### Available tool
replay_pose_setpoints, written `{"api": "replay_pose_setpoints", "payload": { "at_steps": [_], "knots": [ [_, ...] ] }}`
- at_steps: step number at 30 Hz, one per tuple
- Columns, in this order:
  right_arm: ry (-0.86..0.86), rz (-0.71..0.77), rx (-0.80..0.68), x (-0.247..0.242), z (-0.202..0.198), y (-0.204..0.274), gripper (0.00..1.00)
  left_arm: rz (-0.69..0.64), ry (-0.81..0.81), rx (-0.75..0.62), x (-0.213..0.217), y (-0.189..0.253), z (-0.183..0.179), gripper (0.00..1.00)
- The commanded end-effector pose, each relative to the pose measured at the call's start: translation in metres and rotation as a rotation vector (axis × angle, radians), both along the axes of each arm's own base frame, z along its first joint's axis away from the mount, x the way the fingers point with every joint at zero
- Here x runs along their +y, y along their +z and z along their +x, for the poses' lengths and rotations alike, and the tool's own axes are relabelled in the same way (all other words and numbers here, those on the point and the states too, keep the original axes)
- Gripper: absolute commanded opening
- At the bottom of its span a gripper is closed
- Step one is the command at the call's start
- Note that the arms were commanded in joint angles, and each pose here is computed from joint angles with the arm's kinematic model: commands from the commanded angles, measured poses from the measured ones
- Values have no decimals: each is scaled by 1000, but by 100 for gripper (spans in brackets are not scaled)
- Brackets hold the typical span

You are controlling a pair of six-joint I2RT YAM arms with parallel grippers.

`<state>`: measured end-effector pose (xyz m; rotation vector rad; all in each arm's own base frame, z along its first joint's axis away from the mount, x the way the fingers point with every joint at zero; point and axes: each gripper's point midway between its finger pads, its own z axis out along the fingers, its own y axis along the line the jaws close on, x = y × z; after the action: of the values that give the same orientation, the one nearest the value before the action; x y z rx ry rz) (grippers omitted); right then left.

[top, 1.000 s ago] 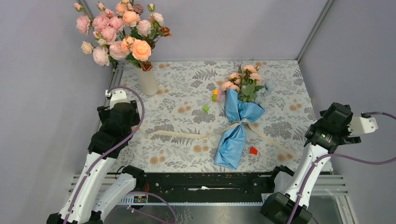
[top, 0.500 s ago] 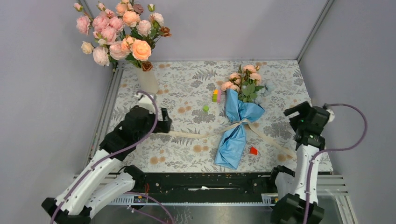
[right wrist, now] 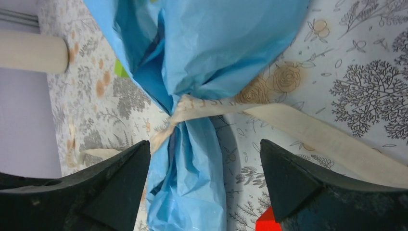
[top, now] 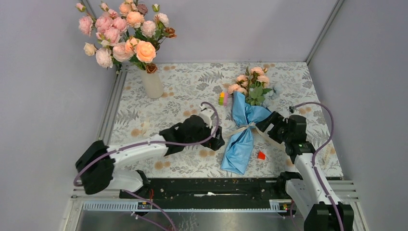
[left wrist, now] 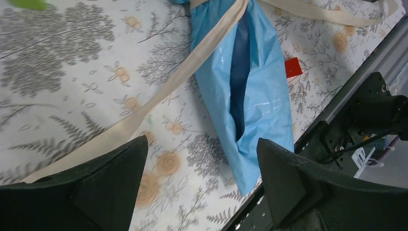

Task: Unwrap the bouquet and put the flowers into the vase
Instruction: Untie the ribbon from the wrapping paper.

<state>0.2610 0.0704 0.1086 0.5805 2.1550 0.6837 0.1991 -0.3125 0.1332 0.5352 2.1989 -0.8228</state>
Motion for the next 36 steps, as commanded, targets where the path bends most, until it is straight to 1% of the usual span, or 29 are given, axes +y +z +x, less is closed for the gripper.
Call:
{"api": "replay_pose_setpoints", "payload": {
  "at_steps": [1, 4, 6, 9, 10, 13, 14, 15, 18, 19, 21, 27, 29, 30, 31, 33, 34, 36],
  "knots": [
    [50, -17, -39, 6, 0, -4, 89, -163, -24, -67, -56, 35, 19, 90],
    [26, 11, -18, 7, -1, -9, 88, -184, -23, -30, -79, 33, 26, 90],
    [13, 36, -17, 10, -2, -12, 88, -181, -21, -37, -90, 33, 30, 90],
    [22, 53, -6, 16, 0, -14, 88, -139, -36, -39, -106, 22, 37, 90],
    [25, 55, -27, 17, 6, -9, 88, -124, -39, -39, -109, 19, 40, 90],
    [28, 52, -25, 19, 11, -8, 87, -96, -51, -53, -118, 13, 47, 89],
    [24, 52, -25, 19, 13, -7, 87, -88, -54, -56, -120, 12, 49, 87],
    [22, 52, -28, 19, 14, -7, 86, -80, -58, -56, -122, 10, 50, 83],
    [10, 56, -24, 18, 19, -8, 80, -57, -62, -63, -127, 8, 54, 67],
    [10, 61, -22, 19, 21, -9, 77, -45, -64, -63, -128, 5, 56, 64],
    [10, 74, -17, 22, 25, -10, 75, -13, -58, -68, -128, 0, 59, 61],
    [16, 80, 2, 27, 31, -16, 70, 22, -70, -71, -136, -12, 64, 60],
    [14, 75, 5, 27, 33, -17, 66, 33, -72, -73, -138, -16, 66, 59],
    [10, 73, 8, 27, 34, -19, 63, 38, -74, -77, -140, -17, 67, 58],
    [8, 72, 10, 26, 34, -20, 61, 50, -73, -77, -140, -21, 68, 56],
    [3, 70, 11, 26, 36, -20, 58, 75, -71, -84, -141, -25, 72, 51],
    [0, 67, 11, 25, 37, -20, 55, 94, -66, -89, -140, -26, 74, 46],
    [-11, 59, 12, 23, 40, -22, 49, 118, -55, -102, -138, -29, 79, 39]
  ]
}}
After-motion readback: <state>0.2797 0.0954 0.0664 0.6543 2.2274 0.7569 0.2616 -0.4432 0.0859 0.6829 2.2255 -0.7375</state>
